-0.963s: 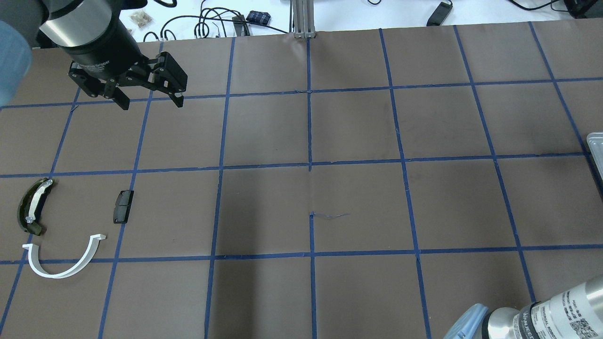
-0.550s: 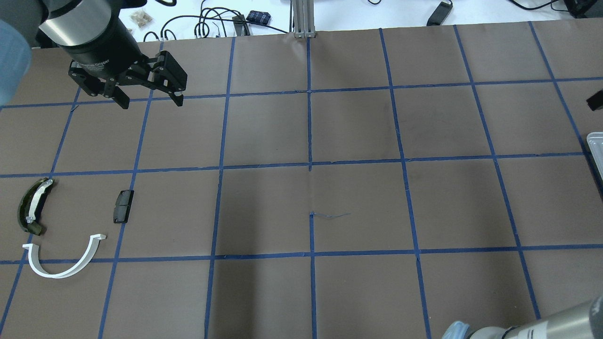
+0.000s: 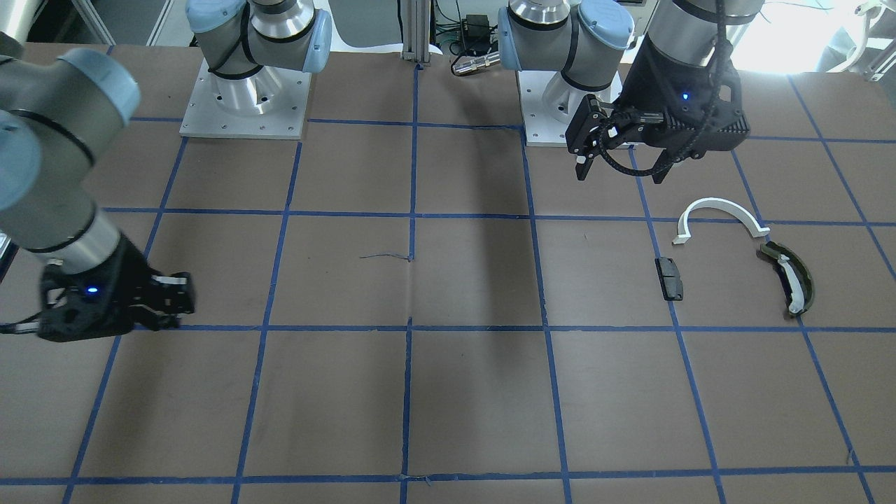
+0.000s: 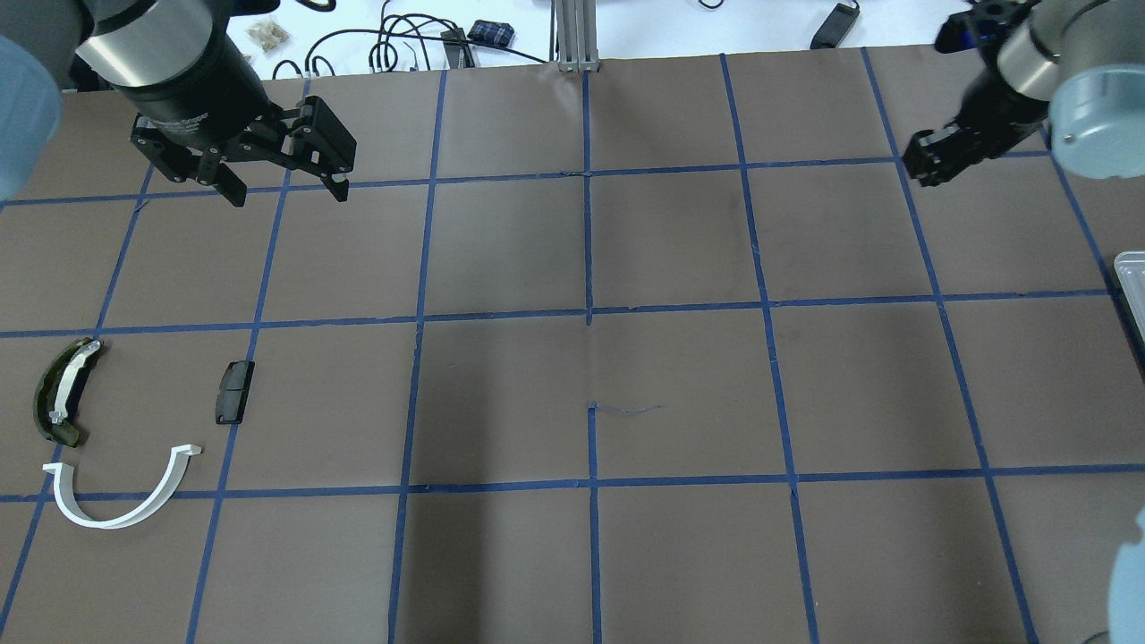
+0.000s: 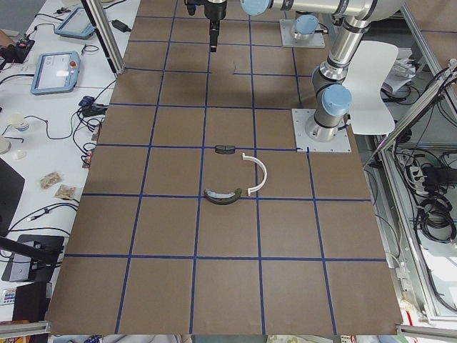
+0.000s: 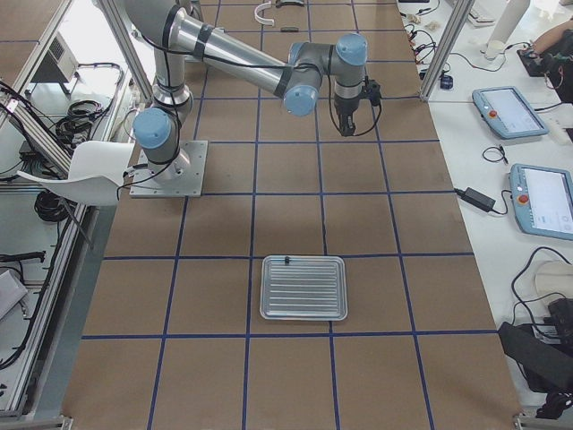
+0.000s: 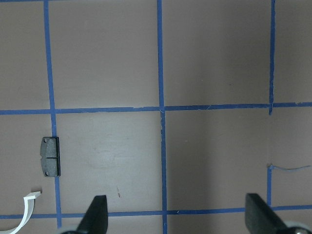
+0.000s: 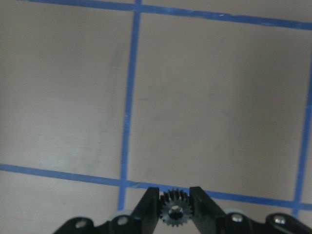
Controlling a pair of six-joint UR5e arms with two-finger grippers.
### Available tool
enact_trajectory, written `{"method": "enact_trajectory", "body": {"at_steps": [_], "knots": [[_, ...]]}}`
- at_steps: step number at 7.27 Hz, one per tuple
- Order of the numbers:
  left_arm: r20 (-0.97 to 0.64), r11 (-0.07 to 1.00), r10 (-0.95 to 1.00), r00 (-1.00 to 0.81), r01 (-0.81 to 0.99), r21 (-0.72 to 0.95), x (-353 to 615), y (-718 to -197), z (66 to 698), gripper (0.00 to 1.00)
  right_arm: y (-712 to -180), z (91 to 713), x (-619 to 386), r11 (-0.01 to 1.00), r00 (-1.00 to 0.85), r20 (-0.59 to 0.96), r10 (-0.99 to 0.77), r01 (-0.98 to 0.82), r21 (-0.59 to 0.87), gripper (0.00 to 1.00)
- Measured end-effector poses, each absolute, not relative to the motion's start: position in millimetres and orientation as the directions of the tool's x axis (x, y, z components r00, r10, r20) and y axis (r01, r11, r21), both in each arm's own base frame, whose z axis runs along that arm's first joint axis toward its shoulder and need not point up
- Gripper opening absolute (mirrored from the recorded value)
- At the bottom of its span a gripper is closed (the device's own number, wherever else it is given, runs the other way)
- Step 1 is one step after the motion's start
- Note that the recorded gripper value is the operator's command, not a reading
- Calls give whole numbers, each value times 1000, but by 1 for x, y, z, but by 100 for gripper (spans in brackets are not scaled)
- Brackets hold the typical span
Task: Place bearing gear from tray to pile
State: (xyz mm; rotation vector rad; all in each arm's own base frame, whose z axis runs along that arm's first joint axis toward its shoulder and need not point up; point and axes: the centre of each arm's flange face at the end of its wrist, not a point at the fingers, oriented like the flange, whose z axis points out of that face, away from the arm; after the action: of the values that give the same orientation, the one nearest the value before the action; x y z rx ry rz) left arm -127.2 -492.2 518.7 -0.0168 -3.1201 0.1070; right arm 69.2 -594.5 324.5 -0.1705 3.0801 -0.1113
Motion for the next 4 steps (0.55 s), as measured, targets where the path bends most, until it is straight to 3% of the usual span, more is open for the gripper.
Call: {"method": "enact_trajectory", "body": {"at_steps": [4], "knots": [[18,998,11,-1000,10,-67,-127,-491,517,100,-538,228,302,997,-995,-90,41,47,-59,17]]}}
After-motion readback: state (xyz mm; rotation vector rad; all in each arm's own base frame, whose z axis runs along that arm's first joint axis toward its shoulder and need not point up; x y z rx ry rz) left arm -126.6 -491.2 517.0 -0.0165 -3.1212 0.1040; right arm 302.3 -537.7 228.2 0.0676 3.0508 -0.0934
